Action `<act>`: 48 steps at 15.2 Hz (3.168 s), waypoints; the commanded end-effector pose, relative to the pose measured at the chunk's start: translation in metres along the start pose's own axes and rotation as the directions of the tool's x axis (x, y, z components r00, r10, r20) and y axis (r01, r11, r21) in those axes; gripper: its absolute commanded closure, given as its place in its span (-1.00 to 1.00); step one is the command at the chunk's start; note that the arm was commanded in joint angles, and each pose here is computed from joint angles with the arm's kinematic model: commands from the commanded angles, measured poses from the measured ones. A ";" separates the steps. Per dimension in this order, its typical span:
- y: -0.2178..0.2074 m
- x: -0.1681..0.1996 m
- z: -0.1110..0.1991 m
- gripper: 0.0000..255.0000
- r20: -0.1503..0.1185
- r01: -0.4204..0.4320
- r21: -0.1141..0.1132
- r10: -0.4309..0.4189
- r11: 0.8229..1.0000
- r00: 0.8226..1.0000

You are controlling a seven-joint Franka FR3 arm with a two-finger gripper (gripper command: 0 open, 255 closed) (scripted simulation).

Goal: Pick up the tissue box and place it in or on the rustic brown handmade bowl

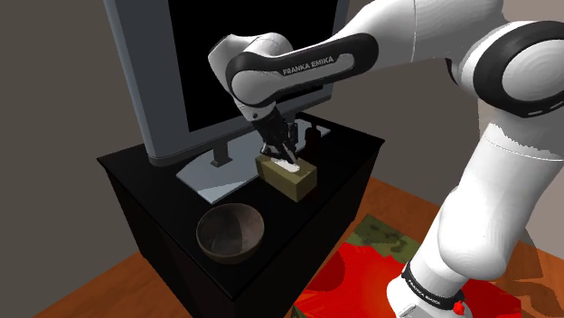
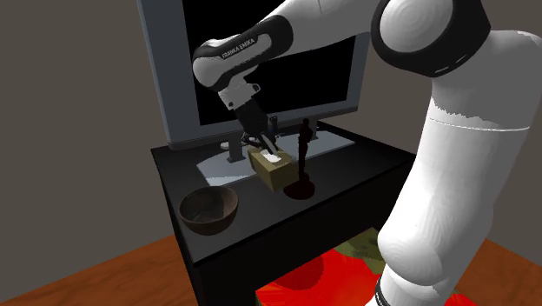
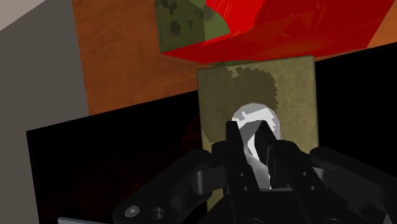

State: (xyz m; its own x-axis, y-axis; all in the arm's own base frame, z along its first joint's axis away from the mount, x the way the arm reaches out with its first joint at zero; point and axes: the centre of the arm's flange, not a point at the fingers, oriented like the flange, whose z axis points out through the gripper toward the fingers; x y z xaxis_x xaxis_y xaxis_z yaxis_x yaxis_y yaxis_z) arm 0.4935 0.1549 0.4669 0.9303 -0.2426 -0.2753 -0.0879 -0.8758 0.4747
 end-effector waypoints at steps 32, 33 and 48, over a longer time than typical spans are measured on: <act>-0.147 -0.088 -0.143 1.00 0.000 0.000 0.000 0.000 1.000 1.000; -0.149 -0.087 -0.139 1.00 0.000 0.000 0.000 0.000 1.000 1.000; -0.187 -0.065 -0.073 1.00 0.000 0.000 0.000 0.000 1.000 1.000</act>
State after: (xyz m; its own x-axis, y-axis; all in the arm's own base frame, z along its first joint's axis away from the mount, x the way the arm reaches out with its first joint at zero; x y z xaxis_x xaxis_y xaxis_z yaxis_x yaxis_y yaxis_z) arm 0.4747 0.3653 0.4624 0.9300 -0.2429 -0.2759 -0.0877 -0.8755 0.4752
